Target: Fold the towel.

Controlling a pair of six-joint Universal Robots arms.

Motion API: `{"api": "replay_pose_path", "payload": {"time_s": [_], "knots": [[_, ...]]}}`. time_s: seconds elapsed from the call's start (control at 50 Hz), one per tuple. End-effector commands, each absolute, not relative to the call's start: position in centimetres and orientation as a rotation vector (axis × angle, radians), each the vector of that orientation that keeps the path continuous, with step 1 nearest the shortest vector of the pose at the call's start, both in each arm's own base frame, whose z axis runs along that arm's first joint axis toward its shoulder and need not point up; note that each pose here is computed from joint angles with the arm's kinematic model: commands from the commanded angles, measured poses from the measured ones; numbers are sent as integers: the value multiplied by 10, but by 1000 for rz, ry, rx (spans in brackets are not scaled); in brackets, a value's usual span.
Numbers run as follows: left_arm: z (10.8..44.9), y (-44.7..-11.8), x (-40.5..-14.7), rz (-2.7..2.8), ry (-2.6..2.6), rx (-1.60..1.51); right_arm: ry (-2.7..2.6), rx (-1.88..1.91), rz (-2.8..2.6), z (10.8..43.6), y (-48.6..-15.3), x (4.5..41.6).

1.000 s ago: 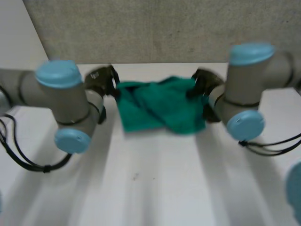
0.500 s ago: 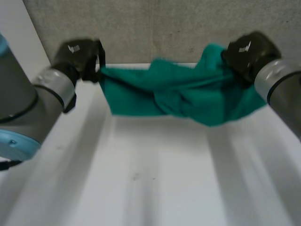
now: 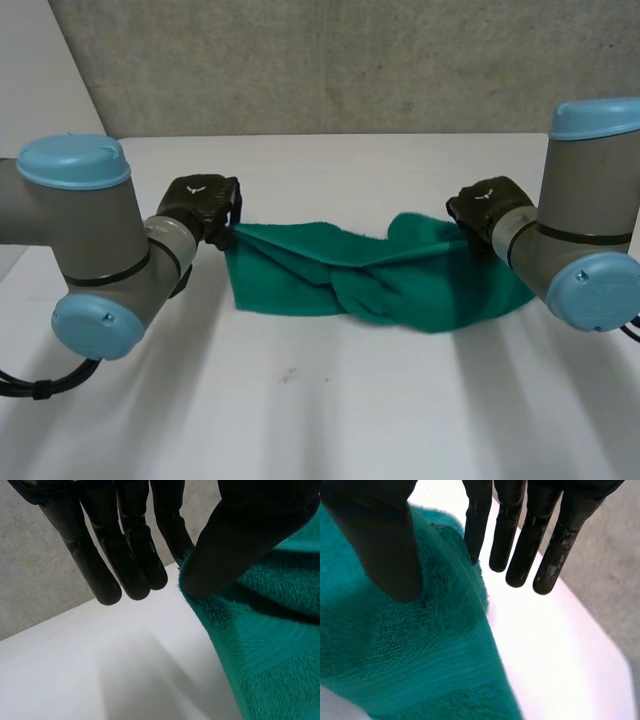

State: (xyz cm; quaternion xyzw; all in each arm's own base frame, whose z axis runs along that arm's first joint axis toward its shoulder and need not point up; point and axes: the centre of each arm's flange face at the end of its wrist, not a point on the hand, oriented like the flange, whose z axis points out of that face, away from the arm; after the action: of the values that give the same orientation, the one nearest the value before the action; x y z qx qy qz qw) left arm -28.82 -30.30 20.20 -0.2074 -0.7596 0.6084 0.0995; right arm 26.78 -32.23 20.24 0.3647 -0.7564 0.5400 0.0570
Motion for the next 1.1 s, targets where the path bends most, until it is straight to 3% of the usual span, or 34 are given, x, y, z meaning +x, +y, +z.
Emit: {"api": "replay_pose_path", "payload": {"time_s": [0.02, 0.34, 0.46, 0.52, 0.6, 0.62, 0.68, 0.74, 0.84, 0.92, 0.96, 1.0, 1.02, 1.1], "knots": [[205, -293, -284, 1789, -2253, -611, -2581, 814, 1684, 193, -338, 245], [195, -290, -279, 1750, -2288, -614, -2757, 740, 1630, 181, -344, 224], [200, -307, -286, 1840, -2217, -609, -2511, 849, 1817, 208, -361, 232], [235, -330, -295, 2026, -2058, -549, -2309, 872, 1938, 233, -373, 234], [299, -347, -295, 2316, -1824, -458, -1843, 679, 2221, 305, -396, 229], [333, -347, -291, 2452, -1677, -386, -1668, 570, 2339, 333, -398, 228], [379, -337, -284, 2638, -1406, -260, -1376, 431, 2528, 369, -391, 230], [392, -328, -280, 2693, -1286, -219, -1210, 374, 2628, 382, -379, 231], [360, -319, -277, 2655, -1369, -264, -1320, 459, 2574, 359, -373, 234], [295, -314, -276, 2536, -1619, -373, -1585, 603, 2430, 320, -366, 238], [286, -313, -275, 2520, -1656, -389, -1672, 635, 2371, 305, -365, 237], [251, -307, -268, 2460, -1799, -454, -1840, 705, 2231, 269, -361, 233], [233, -303, -260, 2421, -1881, -477, -1841, 706, 2230, 269, -361, 233], [205, -295, -246, 2351, -2010, -503, -2043, 797, 2021, 212, -338, 225]]}}
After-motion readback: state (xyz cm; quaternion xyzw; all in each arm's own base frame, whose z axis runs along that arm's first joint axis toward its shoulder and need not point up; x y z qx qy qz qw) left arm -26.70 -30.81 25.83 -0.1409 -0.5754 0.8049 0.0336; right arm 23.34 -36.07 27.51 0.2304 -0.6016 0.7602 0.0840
